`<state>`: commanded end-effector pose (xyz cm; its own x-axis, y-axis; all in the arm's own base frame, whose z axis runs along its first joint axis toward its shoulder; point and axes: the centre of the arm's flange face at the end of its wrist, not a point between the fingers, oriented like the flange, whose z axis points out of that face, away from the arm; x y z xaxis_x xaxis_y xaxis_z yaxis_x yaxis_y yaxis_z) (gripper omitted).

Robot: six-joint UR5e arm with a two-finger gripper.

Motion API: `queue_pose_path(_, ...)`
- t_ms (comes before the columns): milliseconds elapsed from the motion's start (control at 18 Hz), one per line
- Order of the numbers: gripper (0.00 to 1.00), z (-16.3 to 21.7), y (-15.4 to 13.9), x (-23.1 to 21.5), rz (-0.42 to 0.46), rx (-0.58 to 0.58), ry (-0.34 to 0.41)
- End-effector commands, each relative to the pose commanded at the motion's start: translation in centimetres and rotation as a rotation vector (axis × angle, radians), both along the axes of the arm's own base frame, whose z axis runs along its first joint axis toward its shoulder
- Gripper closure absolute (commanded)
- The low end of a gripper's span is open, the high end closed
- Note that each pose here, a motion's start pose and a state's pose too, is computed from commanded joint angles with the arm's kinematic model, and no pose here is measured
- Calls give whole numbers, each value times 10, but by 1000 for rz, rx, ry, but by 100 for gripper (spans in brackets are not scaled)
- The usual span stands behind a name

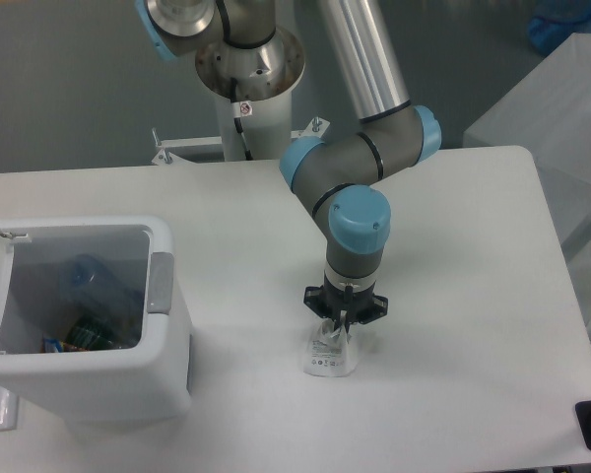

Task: Place the trash in the trash can
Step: 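Lower the gripper onto the packet and pinch its edge, then lift the packet and carry it over the trash bin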

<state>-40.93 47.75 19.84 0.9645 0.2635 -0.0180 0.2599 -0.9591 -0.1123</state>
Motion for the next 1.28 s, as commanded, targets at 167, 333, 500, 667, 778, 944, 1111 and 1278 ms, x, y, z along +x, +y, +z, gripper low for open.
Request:
queue_pose_path(167, 79, 4, 1, -1, 0, 5, 6)
queue_pose_path(333, 79, 21, 4, -5, 1, 27, 28)
queue_pose_path(500, 79, 62, 13, -14, 61, 88, 76)
queue_pose_path(667, 79, 110, 28, -22, 164, 211, 83)
queue_pose_path(778, 79, 163, 39, -27, 230, 326, 94)
queue_pose_path(944, 79, 236, 41, -30, 381, 466, 106)
queue_pose_path(1111, 78, 312, 40, -15, 490, 615, 93)
queue_pose_path(1278, 78, 360, 32, 12, 525, 691, 98)
